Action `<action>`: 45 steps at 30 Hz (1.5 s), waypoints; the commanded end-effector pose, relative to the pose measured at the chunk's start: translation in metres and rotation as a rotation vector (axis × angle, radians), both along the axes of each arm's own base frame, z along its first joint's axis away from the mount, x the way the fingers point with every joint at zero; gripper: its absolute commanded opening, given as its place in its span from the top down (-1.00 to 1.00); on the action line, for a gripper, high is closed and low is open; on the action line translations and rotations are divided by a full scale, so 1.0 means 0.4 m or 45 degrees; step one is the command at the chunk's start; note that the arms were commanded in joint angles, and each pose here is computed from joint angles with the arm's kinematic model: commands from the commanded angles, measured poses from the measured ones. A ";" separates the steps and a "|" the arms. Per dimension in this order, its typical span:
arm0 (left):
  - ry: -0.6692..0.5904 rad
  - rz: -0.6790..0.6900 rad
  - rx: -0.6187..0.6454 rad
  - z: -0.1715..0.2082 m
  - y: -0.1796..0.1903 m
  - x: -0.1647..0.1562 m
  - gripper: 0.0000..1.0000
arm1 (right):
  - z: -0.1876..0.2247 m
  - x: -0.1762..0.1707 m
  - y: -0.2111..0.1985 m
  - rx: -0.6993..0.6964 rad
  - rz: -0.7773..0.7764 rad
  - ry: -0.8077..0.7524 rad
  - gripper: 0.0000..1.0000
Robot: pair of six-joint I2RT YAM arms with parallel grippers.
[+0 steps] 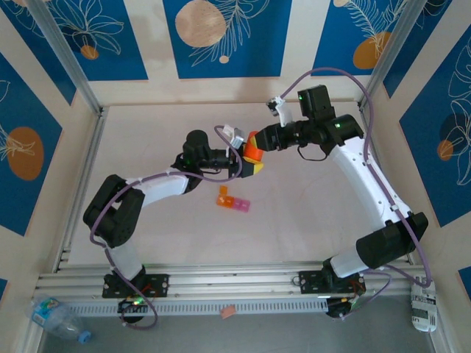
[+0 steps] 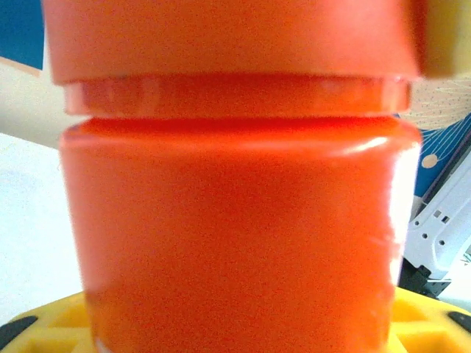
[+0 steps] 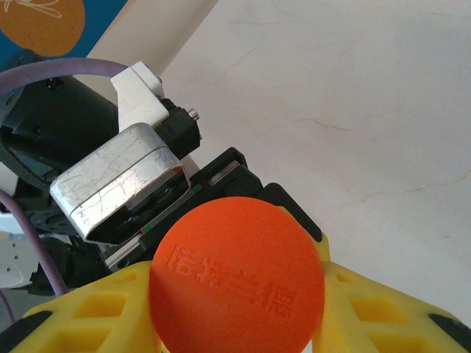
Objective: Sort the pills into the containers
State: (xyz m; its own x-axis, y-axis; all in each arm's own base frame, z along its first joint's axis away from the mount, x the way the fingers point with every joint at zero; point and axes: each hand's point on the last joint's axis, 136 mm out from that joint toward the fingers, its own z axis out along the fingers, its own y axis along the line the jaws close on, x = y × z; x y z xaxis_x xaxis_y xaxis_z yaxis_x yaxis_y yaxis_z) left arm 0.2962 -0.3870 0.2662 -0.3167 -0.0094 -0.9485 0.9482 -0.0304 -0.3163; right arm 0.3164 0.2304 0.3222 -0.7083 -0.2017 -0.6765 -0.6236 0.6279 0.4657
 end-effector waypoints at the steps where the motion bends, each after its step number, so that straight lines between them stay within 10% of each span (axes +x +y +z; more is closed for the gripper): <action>1: -0.117 0.007 -0.069 0.064 -0.003 0.002 1.00 | -0.047 -0.017 0.022 0.022 -0.077 0.129 0.40; 15: -0.162 0.111 -0.032 0.052 0.003 0.028 1.00 | -0.074 -0.011 0.035 0.030 -0.270 0.218 0.32; 26: -0.150 0.078 -0.029 0.048 0.003 0.016 1.00 | 0.041 -0.024 -0.012 0.131 -0.179 0.039 -0.66; 45: -0.097 -0.061 -0.044 0.064 -0.005 -0.018 1.00 | 0.015 -0.035 -0.015 0.122 0.039 0.004 -0.73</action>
